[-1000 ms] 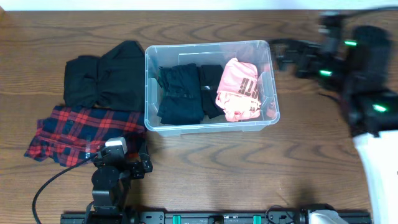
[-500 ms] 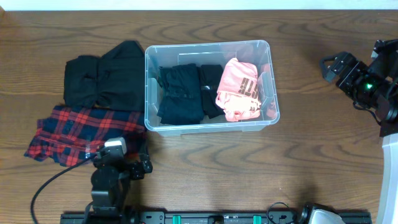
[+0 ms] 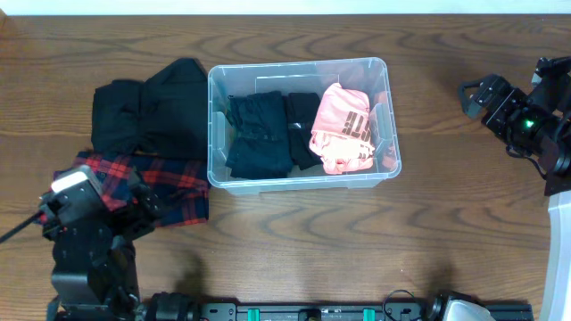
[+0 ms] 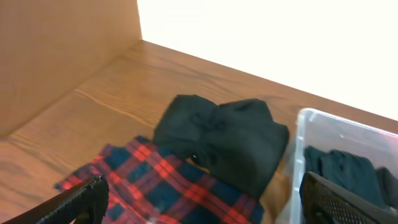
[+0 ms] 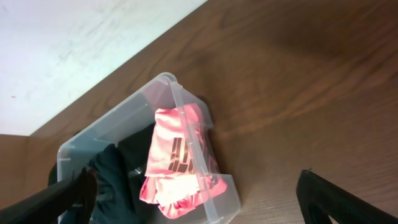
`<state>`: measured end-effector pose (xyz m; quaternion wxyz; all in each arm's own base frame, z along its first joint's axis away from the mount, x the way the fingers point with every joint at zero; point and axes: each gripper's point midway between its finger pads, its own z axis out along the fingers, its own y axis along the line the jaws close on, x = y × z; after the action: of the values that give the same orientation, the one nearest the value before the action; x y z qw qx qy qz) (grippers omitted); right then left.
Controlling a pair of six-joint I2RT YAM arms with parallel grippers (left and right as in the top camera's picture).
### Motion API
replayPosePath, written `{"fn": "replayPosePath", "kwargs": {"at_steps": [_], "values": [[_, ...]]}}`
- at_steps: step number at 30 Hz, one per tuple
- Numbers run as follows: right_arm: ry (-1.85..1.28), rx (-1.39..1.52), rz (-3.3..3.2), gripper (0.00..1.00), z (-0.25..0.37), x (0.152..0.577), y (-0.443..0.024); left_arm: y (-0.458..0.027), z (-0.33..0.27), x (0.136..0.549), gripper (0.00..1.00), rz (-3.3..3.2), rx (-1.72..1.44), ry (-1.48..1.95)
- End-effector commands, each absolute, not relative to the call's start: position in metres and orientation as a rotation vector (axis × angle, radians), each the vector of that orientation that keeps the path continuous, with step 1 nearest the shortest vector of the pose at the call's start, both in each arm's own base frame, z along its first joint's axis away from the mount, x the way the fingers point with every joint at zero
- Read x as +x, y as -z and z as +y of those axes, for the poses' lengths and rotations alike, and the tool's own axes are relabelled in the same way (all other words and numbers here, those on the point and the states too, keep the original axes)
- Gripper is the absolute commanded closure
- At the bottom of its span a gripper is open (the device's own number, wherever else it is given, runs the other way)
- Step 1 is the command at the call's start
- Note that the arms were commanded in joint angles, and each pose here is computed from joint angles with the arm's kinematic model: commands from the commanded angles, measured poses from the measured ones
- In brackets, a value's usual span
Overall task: Pack container
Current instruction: 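Reach left gripper to the red plaid shirt and grasp it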
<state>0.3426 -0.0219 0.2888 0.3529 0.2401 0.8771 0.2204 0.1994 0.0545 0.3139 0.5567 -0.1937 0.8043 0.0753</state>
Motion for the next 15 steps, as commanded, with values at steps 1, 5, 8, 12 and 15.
{"fn": "replayPosePath", "kwargs": {"at_steps": [1, 5, 8, 12, 15], "values": [[-0.573, 0.631, 2.272, 0.01, -0.024, 0.343, -0.287, -0.312, 0.076, 0.194, 0.02, 1.911, -0.519, -0.334], [-0.573, 0.631, 2.272, 0.01, -0.024, 0.343, -0.287, -0.294, 0.088, 0.188, 0.02, 1.949, -0.675, -0.363], [-0.573, 0.631, 2.272, 0.01, -0.024, 0.343, -0.287, -0.278, 0.101, 0.184, 0.02, 1.977, -0.824, -0.389], [-0.573, 0.631, 2.272, 0.01, -0.024, 0.343, -0.287, -0.254, 0.117, 0.180, 0.02, 2.033, -1.011, -0.386], [-0.573, 0.631, 2.272, 0.01, -0.024, 0.343, -0.287, -0.237, 0.132, 0.178, 0.02, 2.068, -1.176, -0.331]]}}
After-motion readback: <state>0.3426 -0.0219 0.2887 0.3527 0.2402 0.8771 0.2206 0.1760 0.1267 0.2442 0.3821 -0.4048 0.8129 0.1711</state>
